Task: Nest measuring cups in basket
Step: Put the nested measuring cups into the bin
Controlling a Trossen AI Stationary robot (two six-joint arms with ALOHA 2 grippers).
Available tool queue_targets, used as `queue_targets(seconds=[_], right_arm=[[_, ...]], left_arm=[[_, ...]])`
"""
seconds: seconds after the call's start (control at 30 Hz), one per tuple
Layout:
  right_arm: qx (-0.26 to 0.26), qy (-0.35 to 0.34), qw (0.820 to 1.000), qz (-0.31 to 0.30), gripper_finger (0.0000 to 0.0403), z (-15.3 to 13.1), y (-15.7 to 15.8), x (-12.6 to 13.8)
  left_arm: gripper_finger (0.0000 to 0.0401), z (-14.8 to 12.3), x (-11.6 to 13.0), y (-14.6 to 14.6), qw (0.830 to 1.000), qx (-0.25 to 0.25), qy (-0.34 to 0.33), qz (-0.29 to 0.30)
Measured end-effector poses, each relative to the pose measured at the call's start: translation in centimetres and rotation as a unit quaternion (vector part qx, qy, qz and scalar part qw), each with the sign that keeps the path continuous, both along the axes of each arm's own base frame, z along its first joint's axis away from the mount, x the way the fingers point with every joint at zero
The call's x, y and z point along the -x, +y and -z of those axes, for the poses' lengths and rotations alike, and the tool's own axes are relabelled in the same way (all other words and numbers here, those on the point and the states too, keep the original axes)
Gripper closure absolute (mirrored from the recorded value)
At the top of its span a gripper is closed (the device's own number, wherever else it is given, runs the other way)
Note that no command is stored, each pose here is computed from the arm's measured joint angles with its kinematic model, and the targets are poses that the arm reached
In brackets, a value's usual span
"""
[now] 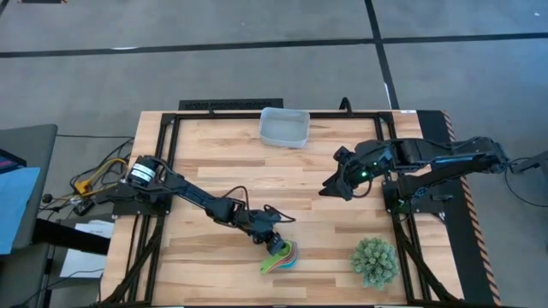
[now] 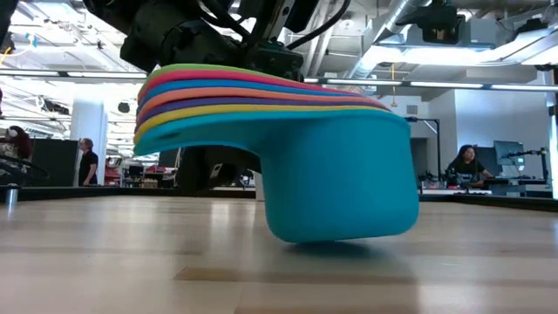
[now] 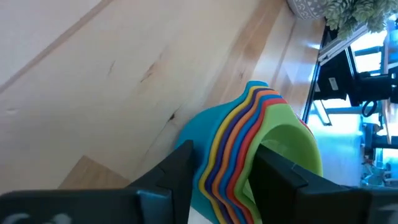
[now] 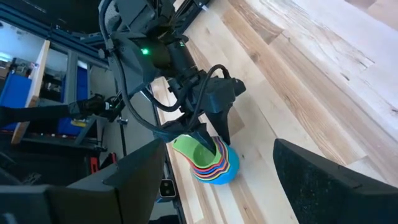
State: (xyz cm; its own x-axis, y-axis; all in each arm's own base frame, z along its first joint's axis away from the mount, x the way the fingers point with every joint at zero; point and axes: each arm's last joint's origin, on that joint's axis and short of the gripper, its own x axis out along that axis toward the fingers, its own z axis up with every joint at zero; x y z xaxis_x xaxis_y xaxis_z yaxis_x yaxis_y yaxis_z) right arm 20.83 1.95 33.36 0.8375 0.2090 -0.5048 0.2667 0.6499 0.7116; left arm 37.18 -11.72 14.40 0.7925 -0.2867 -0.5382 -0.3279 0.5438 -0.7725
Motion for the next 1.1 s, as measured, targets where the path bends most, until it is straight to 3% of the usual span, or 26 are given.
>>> queue_targets(seconds=[0.3, 0.47, 0.6, 0.77, 1.1], right_arm=[[0.004, -0.038, 0.999, -0.004, 0.0082, -1.3, -0.1, 1.8], [0.011, -0.064, 0.998, 0.0, 0.0082, -2.1, -0.3, 2.9], [0.021, -0.072, 0.997, -0.002, 0.0082, -2.3, -0.3, 3.3], [0.043, -0.076, 0.996, -0.009, 0.0082, -2.3, -0.5, 3.4], [0.047, -0.06, 0.993, 0.092, 0.0082, -2.0, -3.5, 2.7]], left_arm=[[0.0283, -3.5, 0.1, 2.8, 0.999, -0.013, -0.037, -0.024], [0.0279, -5.8, 0.4, 5.7, 0.996, -0.033, -0.056, -0.057], [0.0279, -7.1, 0.9, 9.6, 0.992, -0.062, -0.053, -0.096], [0.0278, -9.2, 1.3, 15.7, 0.99, -0.099, -0.035, -0.092], [0.0278, -14.6, 3.1, 28.9, 0.971, -0.233, -0.024, -0.052]])
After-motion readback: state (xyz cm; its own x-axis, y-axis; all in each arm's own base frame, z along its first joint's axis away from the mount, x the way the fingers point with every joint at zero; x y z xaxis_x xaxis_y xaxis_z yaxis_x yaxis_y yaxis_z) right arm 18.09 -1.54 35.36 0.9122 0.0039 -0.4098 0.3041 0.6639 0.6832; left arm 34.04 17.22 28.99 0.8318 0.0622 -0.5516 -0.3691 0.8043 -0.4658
